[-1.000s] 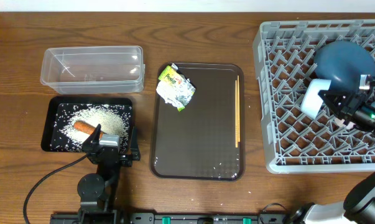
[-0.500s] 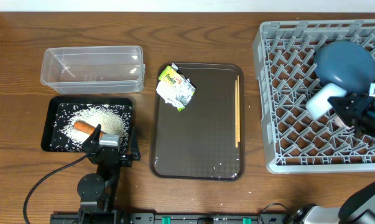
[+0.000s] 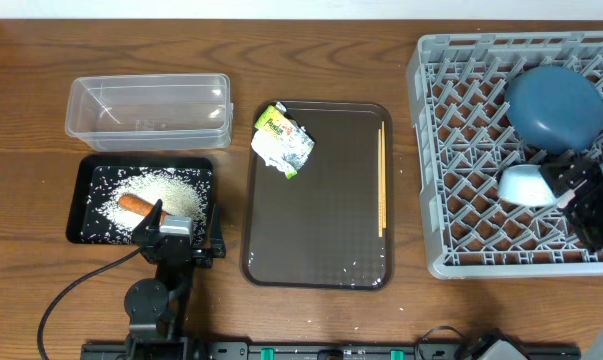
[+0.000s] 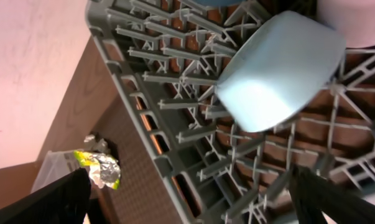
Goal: Sort waste into correct bins and load items into the dishwasher rack
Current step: 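Carry the light-blue bowl right and place it in the rack, then move the right gripper back over the brown tray toward the chopsticks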
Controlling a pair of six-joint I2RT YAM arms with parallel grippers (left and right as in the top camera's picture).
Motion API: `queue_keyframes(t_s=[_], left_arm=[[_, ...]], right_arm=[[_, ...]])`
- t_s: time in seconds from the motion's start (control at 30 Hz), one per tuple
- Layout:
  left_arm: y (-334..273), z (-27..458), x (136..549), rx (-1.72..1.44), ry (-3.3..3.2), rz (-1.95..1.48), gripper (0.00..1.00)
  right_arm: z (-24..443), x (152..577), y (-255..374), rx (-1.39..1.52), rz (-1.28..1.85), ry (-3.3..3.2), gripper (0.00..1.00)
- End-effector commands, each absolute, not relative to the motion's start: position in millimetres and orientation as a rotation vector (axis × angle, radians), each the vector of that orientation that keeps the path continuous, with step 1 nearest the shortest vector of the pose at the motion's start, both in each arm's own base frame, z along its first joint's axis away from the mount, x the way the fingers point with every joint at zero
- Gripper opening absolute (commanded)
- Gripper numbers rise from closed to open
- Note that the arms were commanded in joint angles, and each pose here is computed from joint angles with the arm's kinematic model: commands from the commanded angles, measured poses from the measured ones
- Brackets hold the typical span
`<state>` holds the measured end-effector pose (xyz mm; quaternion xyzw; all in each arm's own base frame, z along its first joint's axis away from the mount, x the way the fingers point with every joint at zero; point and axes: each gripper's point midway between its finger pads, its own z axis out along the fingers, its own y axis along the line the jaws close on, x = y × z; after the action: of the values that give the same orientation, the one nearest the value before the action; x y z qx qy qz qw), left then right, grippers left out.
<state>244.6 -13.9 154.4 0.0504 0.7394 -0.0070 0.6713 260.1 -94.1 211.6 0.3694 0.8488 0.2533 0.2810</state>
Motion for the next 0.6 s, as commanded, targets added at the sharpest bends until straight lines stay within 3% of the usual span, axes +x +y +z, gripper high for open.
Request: queue_keyframes(t_s=[0.0,0.23,0.57], left_arm=[[-14,139,244,0.126,1.709,-0.017,0.96],[-14,139,244,0.126,1.709,-0.017,0.96],[-14,139,244,0.126,1.709,-0.017,0.96]], right_arm=[[241,252,-86,0.941,0.618,2.226,0.98],[272,242,-26,0.658,0.638,2.236,0.84],[264,247,35,0.422,0.533,2.371,0.82]])
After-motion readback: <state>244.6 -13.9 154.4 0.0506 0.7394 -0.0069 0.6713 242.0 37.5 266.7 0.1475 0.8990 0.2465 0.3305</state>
